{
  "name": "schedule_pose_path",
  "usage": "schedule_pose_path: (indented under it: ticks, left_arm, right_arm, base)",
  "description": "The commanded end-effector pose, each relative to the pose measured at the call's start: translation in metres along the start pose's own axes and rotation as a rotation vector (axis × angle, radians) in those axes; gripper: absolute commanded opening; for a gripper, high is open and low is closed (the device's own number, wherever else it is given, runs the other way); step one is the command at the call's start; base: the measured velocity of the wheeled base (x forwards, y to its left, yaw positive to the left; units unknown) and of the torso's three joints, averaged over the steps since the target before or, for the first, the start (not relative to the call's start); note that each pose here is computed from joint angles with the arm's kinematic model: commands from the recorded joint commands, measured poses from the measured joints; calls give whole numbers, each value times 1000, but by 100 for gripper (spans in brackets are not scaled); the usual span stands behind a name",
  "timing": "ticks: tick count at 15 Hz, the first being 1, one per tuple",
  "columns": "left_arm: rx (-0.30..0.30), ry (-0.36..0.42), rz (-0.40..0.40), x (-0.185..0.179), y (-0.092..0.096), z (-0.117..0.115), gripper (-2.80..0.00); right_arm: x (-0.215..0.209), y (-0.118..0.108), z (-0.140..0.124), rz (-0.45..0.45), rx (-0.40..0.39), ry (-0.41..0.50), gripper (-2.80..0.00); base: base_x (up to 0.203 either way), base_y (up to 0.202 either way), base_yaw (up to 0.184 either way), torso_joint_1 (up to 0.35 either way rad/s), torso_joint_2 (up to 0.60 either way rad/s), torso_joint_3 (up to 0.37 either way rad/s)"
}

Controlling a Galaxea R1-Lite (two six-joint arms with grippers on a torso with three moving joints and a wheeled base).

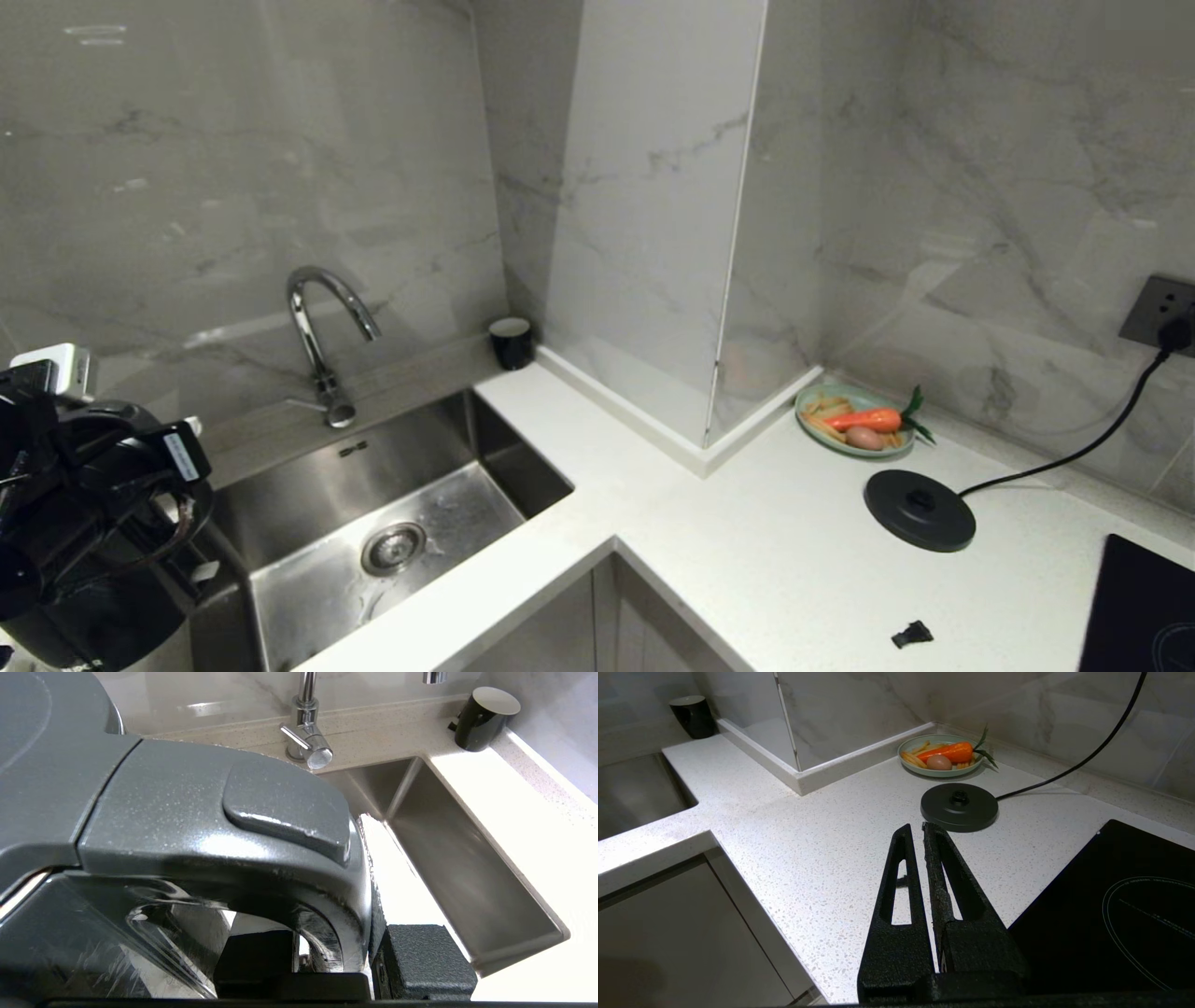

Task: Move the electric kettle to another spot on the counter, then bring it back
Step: Grab the kettle, then place it on the power base

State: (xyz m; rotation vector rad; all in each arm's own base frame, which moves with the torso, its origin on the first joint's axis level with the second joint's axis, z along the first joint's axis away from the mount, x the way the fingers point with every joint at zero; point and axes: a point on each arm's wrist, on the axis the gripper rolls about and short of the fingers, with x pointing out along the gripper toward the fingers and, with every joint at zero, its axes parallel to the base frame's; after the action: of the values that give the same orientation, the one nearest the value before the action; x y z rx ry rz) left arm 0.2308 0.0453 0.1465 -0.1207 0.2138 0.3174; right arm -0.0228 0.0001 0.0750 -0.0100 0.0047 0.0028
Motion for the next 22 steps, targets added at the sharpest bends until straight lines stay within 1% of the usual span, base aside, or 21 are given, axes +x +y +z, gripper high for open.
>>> schedule_pose_path:
  ticks: [1,7,9,22]
  left_arm:
    - [-2,-8,-1,-1,0,1,-280]
    - [-4,-14,-4,-3,0,2,-280]
    - [-4,-14,-5,-3,0,2,-280]
    - [-7,-11,-5,-4,0,1,-280]
  right_arm:
    - [0,0,0,0,-1,0,-280]
    - [0,0,0,0,-1,0,-280]
    - [0,0,0,0,-1,0,-280]
    - [0,0,0,0,-1,0,-280]
  base:
    - [0,0,0,0,0,0]
    - [0,0,0,0,0,0]
    - [6,14,-77,0,0,2]
    - [4,8,-173,2,4,3]
